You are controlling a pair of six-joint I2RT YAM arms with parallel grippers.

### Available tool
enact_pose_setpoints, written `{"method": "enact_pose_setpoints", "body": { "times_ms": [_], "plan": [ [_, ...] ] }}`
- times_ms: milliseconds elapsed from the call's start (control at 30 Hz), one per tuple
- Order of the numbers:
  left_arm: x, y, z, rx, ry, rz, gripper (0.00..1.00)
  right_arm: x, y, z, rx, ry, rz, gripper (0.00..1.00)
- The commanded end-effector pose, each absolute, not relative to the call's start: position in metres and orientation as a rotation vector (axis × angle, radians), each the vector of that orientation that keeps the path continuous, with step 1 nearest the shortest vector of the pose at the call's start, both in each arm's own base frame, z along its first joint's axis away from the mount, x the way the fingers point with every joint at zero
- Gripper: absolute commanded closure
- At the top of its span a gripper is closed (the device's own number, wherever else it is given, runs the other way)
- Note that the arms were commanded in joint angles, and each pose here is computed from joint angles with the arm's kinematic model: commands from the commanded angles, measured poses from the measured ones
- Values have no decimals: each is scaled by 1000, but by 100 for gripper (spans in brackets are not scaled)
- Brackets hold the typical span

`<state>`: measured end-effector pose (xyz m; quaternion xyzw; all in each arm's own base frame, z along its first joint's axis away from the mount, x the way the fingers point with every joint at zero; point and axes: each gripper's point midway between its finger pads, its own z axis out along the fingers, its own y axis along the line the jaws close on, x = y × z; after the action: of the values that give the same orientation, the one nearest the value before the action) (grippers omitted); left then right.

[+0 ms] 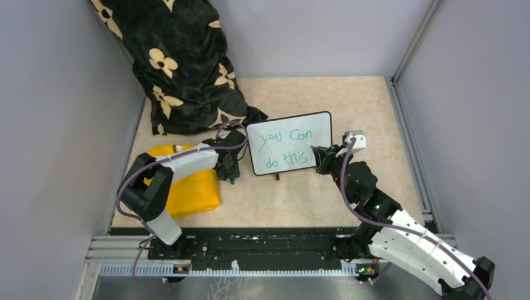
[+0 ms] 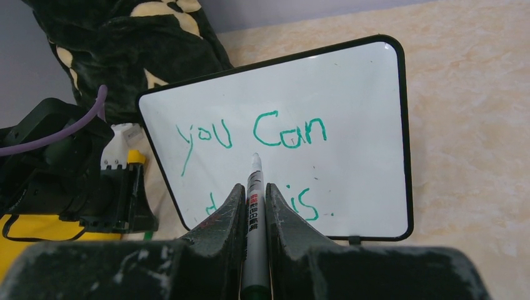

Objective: Write a sentence on the whiteboard
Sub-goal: Close the whiteboard marker at the center of the board.

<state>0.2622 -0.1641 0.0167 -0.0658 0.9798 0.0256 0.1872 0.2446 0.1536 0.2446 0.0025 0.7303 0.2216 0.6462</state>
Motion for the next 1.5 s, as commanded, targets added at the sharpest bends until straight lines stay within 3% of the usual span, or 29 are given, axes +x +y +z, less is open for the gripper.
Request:
{"method": "enact_pose_setpoints", "body": {
  "times_ms": [0, 1000, 1100, 1300, 1467],
  "plan": [
    [257, -158, 4, -236, 2775, 140, 57, 244, 153, 255, 29, 1630, 519, 100],
    [248, -151, -10, -237, 2798, 201, 76, 244, 151, 256, 32, 1627, 509, 100],
    [248, -151, -10, -243, 2798, 195, 79, 244, 150, 256, 31, 1628, 507, 100],
    [248, -154, -8, -259, 2788, 164, 99, 245, 150, 255, 31, 1631, 503, 100],
    [253, -156, 2, -274, 2756, 131, 100, 245, 150, 254, 35, 1633, 502, 100]
  ]
}}
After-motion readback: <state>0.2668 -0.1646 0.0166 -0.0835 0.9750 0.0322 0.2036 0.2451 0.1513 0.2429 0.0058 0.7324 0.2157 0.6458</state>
